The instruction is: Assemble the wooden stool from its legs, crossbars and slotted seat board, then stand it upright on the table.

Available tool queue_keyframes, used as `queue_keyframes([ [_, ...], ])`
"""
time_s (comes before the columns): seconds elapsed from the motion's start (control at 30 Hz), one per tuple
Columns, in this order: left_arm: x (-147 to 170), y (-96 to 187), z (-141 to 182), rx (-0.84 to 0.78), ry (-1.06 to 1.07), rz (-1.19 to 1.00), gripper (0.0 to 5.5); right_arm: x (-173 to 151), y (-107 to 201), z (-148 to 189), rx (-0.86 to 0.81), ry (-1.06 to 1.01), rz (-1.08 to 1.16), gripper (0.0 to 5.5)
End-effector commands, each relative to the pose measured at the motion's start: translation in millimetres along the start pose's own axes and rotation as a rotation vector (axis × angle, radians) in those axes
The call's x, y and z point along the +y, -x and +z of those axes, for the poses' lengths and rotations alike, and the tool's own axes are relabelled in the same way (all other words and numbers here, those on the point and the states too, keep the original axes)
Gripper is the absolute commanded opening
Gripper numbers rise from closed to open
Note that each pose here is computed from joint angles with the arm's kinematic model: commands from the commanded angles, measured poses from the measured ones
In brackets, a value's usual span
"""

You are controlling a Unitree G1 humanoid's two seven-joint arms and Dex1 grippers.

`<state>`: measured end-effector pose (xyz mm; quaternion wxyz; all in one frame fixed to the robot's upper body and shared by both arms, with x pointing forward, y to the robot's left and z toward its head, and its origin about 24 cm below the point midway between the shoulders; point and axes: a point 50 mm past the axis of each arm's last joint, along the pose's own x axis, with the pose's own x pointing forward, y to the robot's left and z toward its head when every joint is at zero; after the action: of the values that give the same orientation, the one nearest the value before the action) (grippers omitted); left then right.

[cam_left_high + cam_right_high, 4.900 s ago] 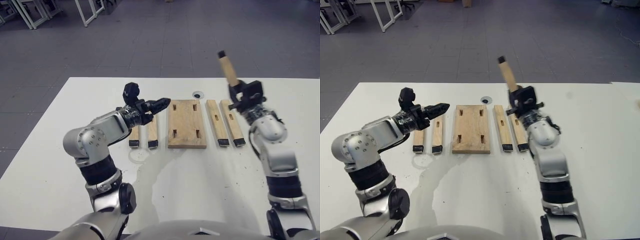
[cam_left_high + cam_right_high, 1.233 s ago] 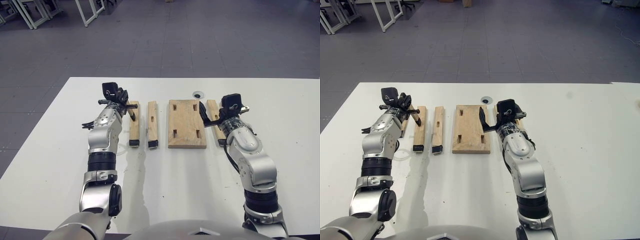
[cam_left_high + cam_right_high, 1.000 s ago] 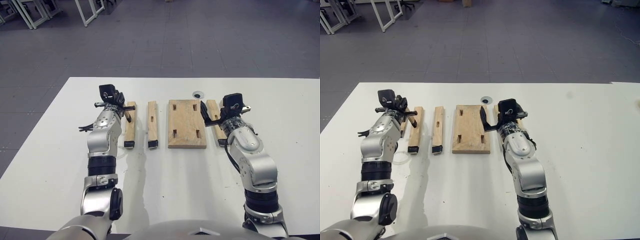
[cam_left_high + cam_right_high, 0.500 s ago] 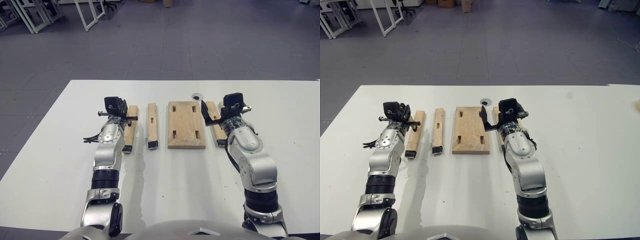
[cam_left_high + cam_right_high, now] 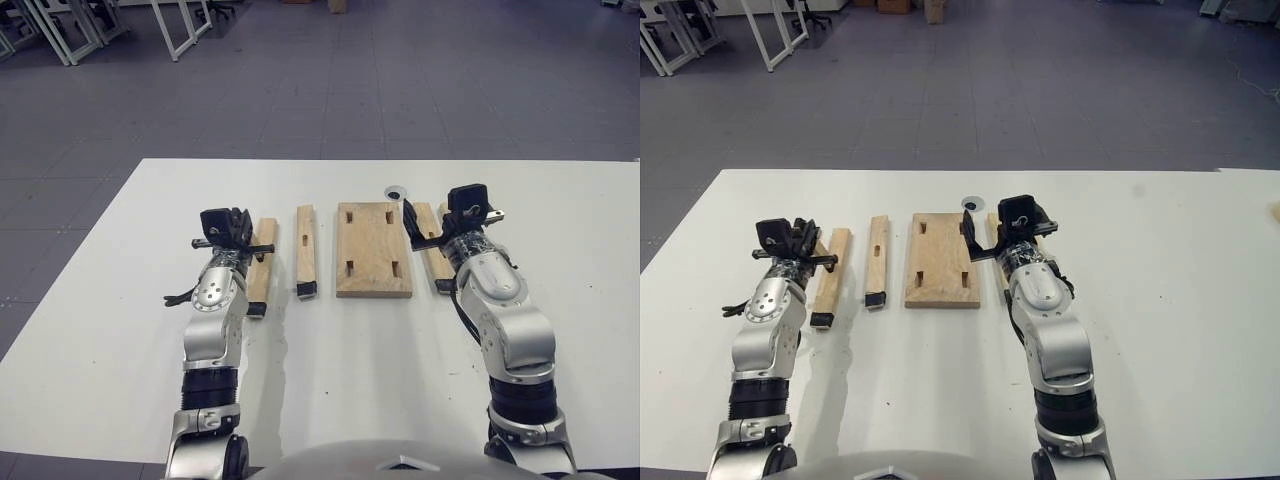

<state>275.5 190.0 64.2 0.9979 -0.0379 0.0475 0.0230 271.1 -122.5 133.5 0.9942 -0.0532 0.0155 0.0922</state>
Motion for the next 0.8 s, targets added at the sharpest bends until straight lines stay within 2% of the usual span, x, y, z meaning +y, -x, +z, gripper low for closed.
queue_keyframes([
  [0.03,-8,19,-35,0.194,0.048,-0.013,0.41,-1,-2,3,0.000,0.006,-0.005,5.50],
  [0.27,-15,13,-25,0.148,0.093,-0.031,0.41,1,-3,3,-0.001,0.007,0.006,5.50],
  [0.43,-20,14,-20,0.131,0.109,-0.067,1.41,2,-3,3,-0.002,0.007,0.008,5.50],
  [0.73,-6,9,0,0.098,-0.023,0.017,2.76,2,-1,1,0.000,0.000,-0.005,5.50],
  [0.77,-6,8,4,0.088,-0.039,0.021,3.04,2,-1,1,0.001,-0.002,-0.007,5.50],
  [0.8,-8,6,9,0.078,-0.045,0.010,3.04,2,0,1,0.001,-0.003,-0.011,5.50],
])
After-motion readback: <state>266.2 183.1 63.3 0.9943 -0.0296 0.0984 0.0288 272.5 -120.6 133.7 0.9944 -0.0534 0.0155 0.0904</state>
